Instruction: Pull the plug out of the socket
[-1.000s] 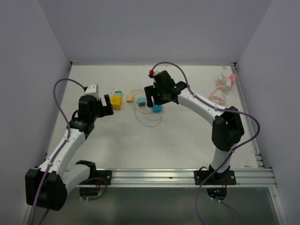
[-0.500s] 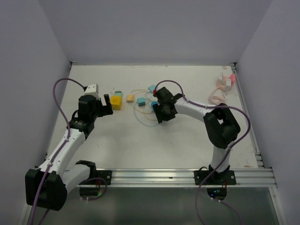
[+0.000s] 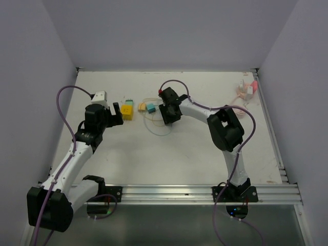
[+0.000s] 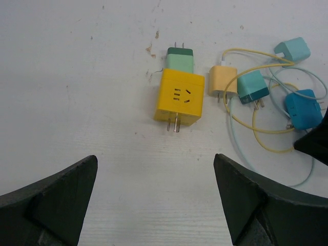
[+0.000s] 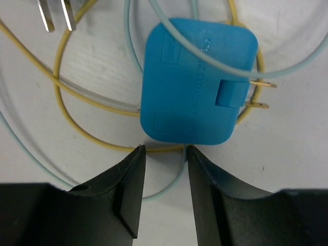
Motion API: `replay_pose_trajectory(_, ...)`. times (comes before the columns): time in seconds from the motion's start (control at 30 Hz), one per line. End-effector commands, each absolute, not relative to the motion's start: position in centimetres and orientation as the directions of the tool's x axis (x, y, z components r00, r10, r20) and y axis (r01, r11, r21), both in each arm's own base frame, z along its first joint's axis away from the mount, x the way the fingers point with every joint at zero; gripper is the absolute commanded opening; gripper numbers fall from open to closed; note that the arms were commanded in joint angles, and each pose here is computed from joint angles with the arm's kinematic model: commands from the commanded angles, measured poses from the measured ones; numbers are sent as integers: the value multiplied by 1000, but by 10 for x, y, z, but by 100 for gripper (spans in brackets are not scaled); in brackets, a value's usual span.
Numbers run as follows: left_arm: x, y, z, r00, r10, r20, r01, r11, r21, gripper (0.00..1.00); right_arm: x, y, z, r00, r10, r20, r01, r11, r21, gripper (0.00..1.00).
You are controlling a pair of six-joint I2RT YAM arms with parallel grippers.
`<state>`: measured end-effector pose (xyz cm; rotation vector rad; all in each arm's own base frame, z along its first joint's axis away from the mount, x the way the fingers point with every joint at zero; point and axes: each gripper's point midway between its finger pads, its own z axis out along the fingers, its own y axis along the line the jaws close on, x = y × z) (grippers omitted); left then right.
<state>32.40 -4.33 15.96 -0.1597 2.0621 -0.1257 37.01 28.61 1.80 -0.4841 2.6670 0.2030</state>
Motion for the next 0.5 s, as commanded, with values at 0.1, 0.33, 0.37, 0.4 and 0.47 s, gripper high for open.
replay_pose_trajectory(0.1,332,-40,179,-398,-160,-903,-55,987,-151,98,425,330,0,-820,-268,-506,-366,925,102,42)
replay_pose_trajectory(0.33,332,-40,178,-401,-158,-902,-52,987,-150,98,473,379,53,-743,-210,-635,-413,891,188,51)
replay_pose_trajectory(0.37,332,-40,177,-402,-158,-902,-52,987,-150,98,474,380,60,-738,-210,-641,-416,890,188,52)
replay_pose_trajectory(0.4,332,-40,177,-402,-160,-901,-53,987,-151,98,474,379,66,-735,-211,-645,-419,889,187,54)
replay_pose_trajectory(0.47,332,-40,177,-402,-158,-902,-52,987,-150,98,471,375,90,-714,-212,-667,-432,884,181,59)
